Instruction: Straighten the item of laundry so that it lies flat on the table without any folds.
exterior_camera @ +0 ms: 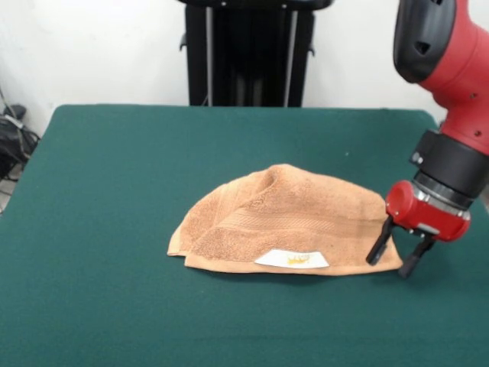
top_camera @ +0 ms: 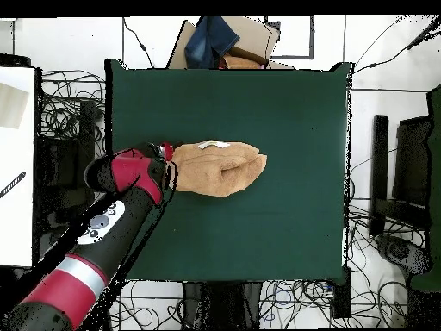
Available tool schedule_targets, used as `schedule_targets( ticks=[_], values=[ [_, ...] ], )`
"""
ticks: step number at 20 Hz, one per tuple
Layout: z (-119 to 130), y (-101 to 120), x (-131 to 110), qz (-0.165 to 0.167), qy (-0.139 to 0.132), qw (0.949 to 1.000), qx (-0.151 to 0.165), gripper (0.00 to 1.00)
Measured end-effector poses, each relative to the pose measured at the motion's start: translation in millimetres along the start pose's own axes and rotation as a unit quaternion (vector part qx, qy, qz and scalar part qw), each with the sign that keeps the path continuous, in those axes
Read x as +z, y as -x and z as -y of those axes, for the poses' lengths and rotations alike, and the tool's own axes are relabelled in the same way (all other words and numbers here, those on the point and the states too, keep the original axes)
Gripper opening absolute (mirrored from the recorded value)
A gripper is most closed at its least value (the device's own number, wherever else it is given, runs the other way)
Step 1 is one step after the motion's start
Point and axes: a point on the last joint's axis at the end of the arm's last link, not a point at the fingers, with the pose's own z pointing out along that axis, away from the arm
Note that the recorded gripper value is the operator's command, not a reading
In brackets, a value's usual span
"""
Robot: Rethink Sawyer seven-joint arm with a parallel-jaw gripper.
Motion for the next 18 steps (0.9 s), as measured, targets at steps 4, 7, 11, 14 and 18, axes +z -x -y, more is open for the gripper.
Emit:
schedule_targets(
  ticks=[4,7,11,14,18],
  values=[
    [6,-2,-4,0.004,0.0,1.0,0.008,1.0],
    [9,-4,-6,0.007,-0.002,0.9999,0.009,1.0],
    [3,-8,-11,0.008,-0.002,0.9999,0.006,1.0],
    [-6,-10,-16,0.01,0.001,0.9999,0.004,1.0],
    [-12,-14,-20,0.01,0.002,0.9999,0.003,1.0]
  ],
)
